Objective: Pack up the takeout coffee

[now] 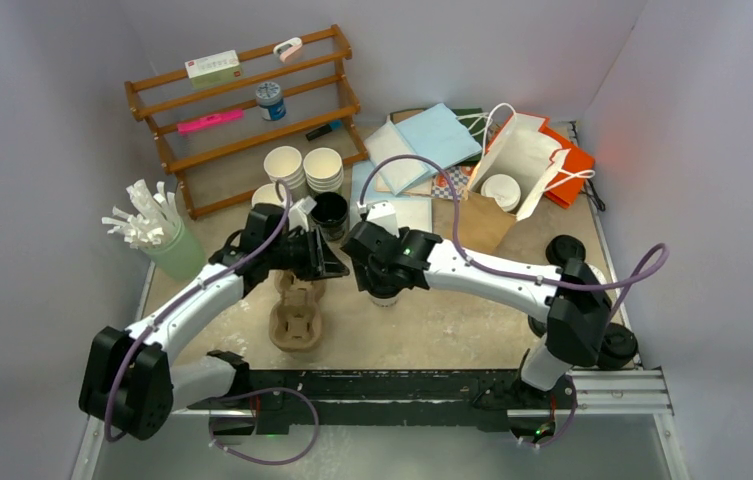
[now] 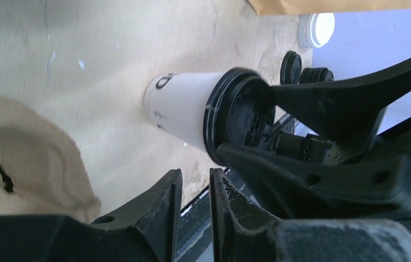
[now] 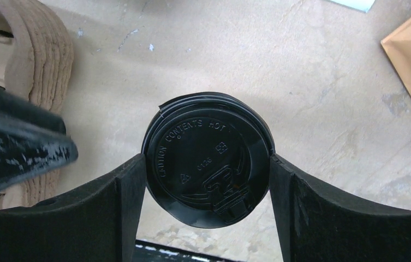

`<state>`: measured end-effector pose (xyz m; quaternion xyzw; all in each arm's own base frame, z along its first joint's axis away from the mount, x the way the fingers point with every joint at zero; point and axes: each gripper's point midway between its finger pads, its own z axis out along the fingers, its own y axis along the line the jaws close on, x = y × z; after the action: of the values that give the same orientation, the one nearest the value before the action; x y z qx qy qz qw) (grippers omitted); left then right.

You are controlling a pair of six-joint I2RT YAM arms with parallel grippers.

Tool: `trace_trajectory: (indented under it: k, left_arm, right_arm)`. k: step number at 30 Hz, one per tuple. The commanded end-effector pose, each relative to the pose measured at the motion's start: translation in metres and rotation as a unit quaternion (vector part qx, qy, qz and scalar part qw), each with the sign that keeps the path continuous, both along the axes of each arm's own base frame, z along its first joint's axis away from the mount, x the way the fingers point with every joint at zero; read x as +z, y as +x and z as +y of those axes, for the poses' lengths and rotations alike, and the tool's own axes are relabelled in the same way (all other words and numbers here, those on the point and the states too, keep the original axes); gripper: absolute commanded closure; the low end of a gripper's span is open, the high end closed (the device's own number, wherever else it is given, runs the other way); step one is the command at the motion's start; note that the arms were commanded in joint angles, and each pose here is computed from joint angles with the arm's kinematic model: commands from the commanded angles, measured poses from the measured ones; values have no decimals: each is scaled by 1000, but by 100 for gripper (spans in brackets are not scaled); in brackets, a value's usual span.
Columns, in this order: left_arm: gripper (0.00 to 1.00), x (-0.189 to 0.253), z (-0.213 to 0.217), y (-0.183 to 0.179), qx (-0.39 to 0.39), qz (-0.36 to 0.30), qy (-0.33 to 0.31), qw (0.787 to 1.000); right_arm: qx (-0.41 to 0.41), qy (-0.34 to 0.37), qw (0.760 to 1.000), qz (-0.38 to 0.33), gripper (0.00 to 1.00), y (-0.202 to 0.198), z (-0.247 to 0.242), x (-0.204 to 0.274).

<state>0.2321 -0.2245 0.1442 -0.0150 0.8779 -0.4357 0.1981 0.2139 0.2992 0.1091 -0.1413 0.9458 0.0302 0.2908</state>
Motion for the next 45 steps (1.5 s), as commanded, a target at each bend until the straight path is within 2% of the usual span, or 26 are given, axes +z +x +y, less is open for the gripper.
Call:
trace_trajectory:
  k: [1, 8, 16, 23, 29, 36, 41, 45]
  left_arm:
    - [73, -1, -2, -13, 14, 19, -39, 999]
    - [74, -4, -13, -30, 16, 24, -37, 999]
    - [75, -10, -23, -50, 46, 39, -69, 996]
    - [67, -2, -36, -44, 57, 20, -123, 991]
    - [68, -5, -43, -34, 51, 14, -123, 991]
    - [74, -12, -51, -26, 41, 17, -116, 992]
    - [74, -9, -56, -24, 34, 13, -134, 990]
    - [68, 0, -56, -25, 31, 0, -149, 988]
  right_arm:
    - [-46, -139, 968, 205, 25, -80, -44, -68]
    - [-133, -130, 963, 197, 30, -71, -32, -60]
    - [-202, -58, 957, 201, 33, -48, -23, -56]
    - [-209, -48, 956, 198, 34, -39, -17, -50]
    - [-210, -46, 957, 197, 34, -39, -17, -50]
    - [-208, -46, 957, 197, 34, -38, -16, -50]
    - [-205, -44, 958, 198, 35, -38, -15, -51]
    - [-202, -45, 958, 198, 35, -38, -15, -51]
